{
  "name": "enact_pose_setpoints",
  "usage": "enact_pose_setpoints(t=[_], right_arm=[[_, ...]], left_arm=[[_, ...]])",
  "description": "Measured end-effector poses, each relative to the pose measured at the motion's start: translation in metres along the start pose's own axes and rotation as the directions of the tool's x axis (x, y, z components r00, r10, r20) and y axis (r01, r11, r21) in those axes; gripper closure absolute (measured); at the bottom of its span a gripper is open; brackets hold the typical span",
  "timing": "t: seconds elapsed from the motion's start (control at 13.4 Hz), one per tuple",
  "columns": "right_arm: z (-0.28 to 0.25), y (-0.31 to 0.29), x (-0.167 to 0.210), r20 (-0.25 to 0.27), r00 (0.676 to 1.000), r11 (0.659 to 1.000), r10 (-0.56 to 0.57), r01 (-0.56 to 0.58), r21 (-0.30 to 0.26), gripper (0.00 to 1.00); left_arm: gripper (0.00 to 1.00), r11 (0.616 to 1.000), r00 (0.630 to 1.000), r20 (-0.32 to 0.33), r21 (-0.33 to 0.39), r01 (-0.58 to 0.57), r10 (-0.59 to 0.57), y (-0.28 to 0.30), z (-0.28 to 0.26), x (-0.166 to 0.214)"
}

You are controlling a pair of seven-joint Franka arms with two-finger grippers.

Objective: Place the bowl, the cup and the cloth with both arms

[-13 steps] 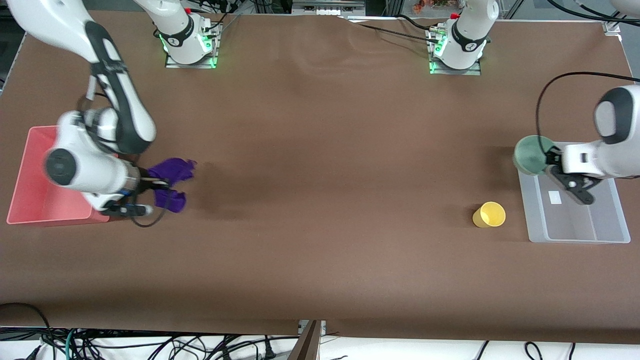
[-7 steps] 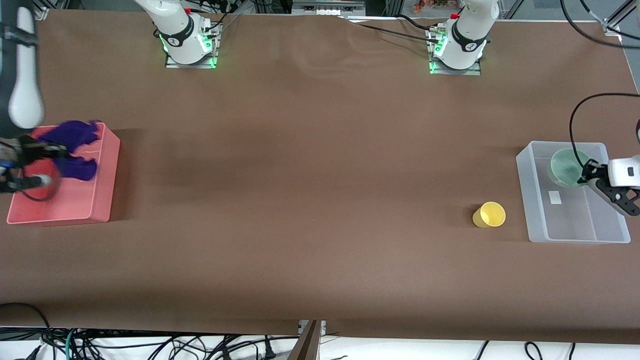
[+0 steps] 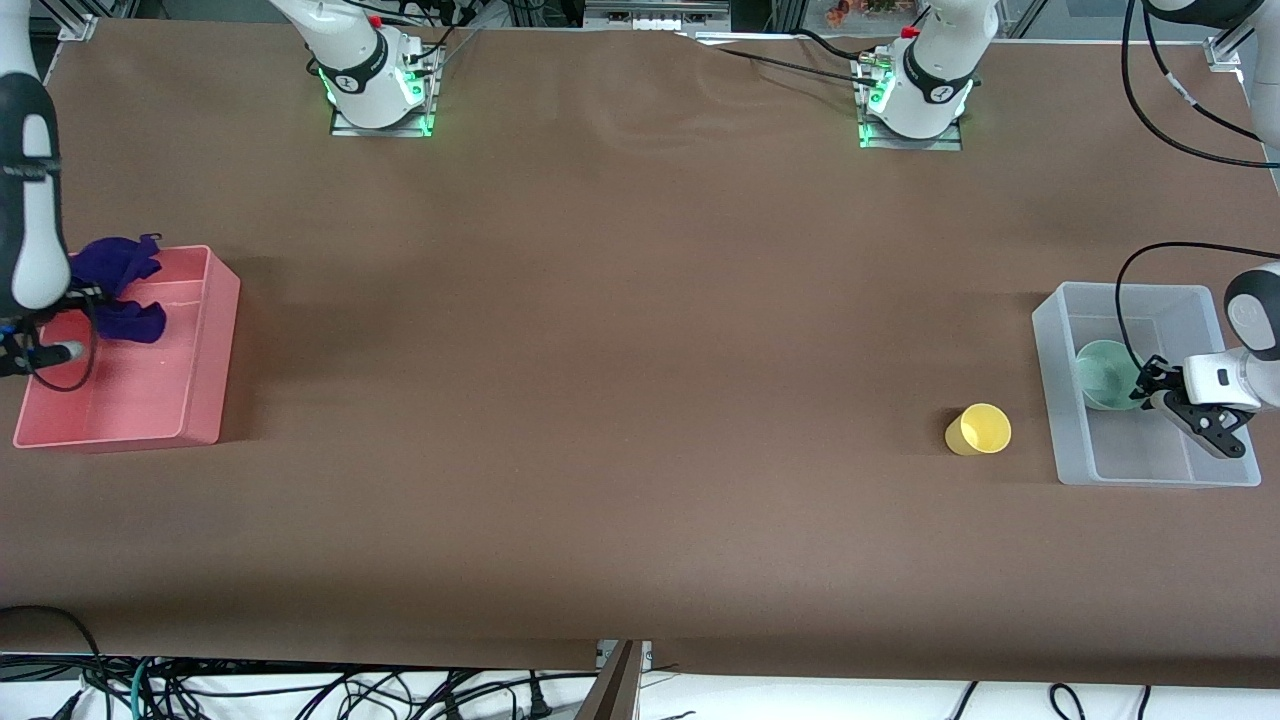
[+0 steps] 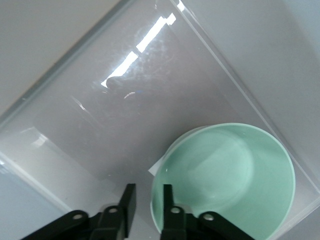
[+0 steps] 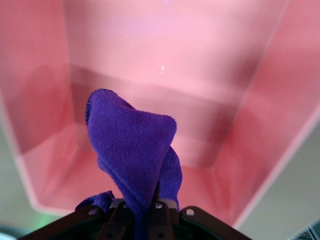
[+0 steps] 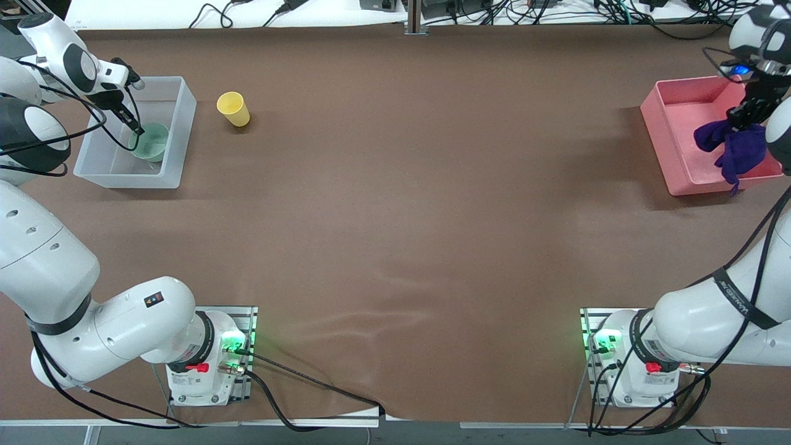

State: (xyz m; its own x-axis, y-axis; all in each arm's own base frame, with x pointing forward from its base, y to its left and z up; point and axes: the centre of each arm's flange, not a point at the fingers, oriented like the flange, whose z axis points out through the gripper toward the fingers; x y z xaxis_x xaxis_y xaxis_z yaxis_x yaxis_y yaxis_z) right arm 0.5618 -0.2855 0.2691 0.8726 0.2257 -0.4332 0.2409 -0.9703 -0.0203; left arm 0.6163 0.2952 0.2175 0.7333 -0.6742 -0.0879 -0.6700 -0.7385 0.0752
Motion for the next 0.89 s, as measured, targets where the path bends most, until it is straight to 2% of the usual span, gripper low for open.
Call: enact_pose_setpoints(t=[0.22,0.45,0.52,0.67,0.82,0.89], right_arm=[[0.034,0.000,0.024,-0.029,1.000,1.000,0.002,-0.002,-0.001,0.94],[0.062,0.001,0.037,-0.057,0.998,1.000,0.006,-0.007,-0.012,0.94],[0.066,0.002,0.039,-0.065,0.998,1.000,0.005,-0.007,-0.020,0.94],[0.067,0.003,0.042,-0.084,0.996,1.000,0.009,-0.011,-0.028,0.94],[0.063,0.003,0.045,-0.117,0.993,1.000,0.023,-0.025,-0.019,0.94],[0.060,0.002,0.047,-0.138,0.990,0.999,0.032,-0.034,-0.011,0.89]], left_arm=[[0.36,1.000,1.000,0.006,-0.009,-0.009,0.009,0.008,-0.046,0.016],[0.04,0.997,0.996,0.037,0.003,0.075,-0.075,0.058,-0.128,0.072],[0.00,0.991,0.990,0.043,0.015,0.131,-0.132,0.080,-0.147,0.095],[0.00,0.963,0.961,0.049,0.031,0.269,-0.271,0.115,-0.152,0.137],[0.01,0.907,0.907,0.027,0.041,0.419,-0.420,0.127,-0.128,0.164],[0.01,0.879,0.879,0.012,0.038,0.475,-0.476,0.128,-0.111,0.172]])
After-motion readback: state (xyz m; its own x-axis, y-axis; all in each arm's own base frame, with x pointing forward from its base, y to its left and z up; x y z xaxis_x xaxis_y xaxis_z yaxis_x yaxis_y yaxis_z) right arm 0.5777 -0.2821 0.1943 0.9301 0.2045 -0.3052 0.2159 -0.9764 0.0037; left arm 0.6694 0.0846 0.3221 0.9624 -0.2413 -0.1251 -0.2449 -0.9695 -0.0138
